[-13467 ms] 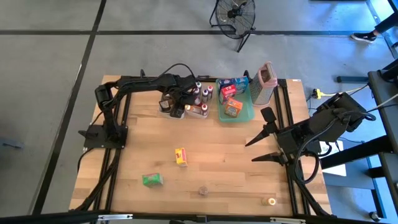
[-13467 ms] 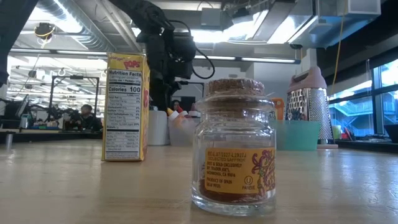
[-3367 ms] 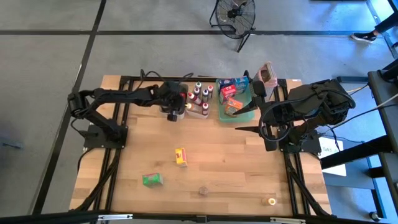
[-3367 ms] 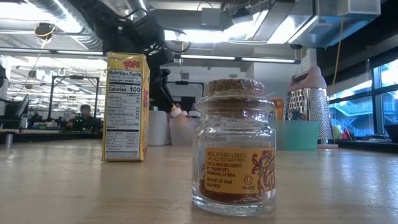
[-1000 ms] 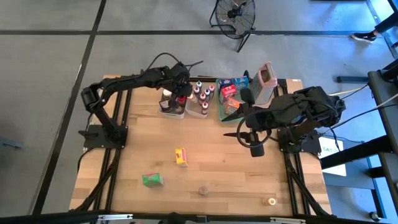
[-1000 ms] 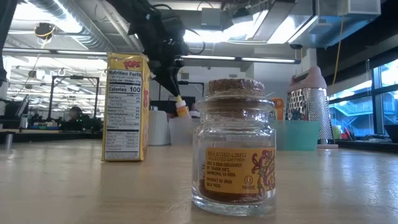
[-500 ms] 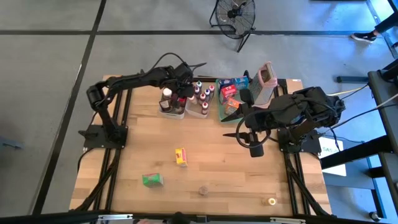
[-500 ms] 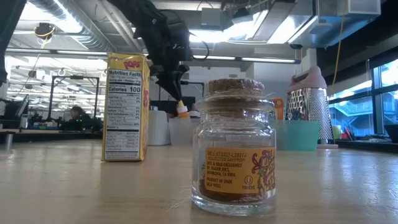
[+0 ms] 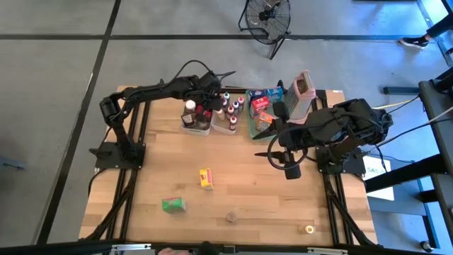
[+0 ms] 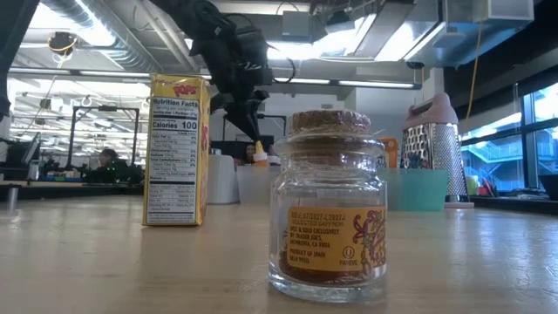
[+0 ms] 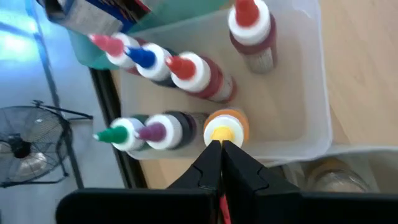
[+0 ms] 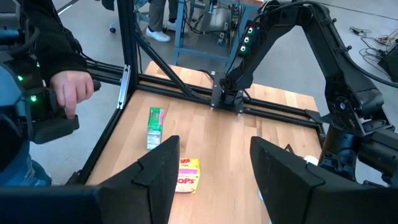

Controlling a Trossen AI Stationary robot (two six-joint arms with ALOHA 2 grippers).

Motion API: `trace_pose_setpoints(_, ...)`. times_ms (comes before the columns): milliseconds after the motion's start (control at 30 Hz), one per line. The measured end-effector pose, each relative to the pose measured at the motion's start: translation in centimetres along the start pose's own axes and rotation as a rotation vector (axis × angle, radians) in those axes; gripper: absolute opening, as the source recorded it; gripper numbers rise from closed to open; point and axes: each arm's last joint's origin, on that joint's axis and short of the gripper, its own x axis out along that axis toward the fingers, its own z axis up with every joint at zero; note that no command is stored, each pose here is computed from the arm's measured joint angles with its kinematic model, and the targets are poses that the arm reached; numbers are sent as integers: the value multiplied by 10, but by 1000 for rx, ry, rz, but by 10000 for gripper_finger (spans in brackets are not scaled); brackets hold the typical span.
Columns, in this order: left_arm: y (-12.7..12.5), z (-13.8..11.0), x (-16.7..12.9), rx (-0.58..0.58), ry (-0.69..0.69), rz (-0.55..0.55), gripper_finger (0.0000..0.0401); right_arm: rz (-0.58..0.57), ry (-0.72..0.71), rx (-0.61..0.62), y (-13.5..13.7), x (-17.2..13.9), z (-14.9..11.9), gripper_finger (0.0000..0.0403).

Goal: Pick & Place Kitchen Items
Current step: Adjust the yellow food coloring bottle in the transparent bin, then put the yellow cereal box into the green bin

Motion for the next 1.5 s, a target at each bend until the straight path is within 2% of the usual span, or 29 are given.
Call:
trace_pose_setpoints(367, 0, 5, 0, 13, -21, 25, 7, 3, 27, 12, 0, 0, -3, 199)
trace_pose_setpoints(533, -1, 7, -10, -45, 38, 87, 8, 2, 41, 11, 0, 0, -4, 199)
trace_pose_setpoints(700, -14, 14, -48, -57, 77, 140, 8, -1, 44, 10, 0, 0, -4, 199)
trace_pose_setpoints(867, -32, 19, -101, -102, 8, 177, 8, -2, 44, 10, 0, 0, -4, 199)
trace_pose_setpoints(1033, -51, 18, -153, -219, -170, 154, 8, -2, 44, 14, 0, 0, -4, 199)
trace_pose_setpoints(1167, -64, 15, -184, -370, -267, 156, 8, -2, 44, 13, 0, 0, -4, 199)
trace_pose_setpoints(1333, -77, 10, -208, -470, -333, 153, 9, 0, 46, -44, 0, 0, -5, 200)
trace_pose_setpoints(1500, -85, 12, -212, -593, -343, 113, 31, 1, 80, -79, 0, 0, -8, 216)
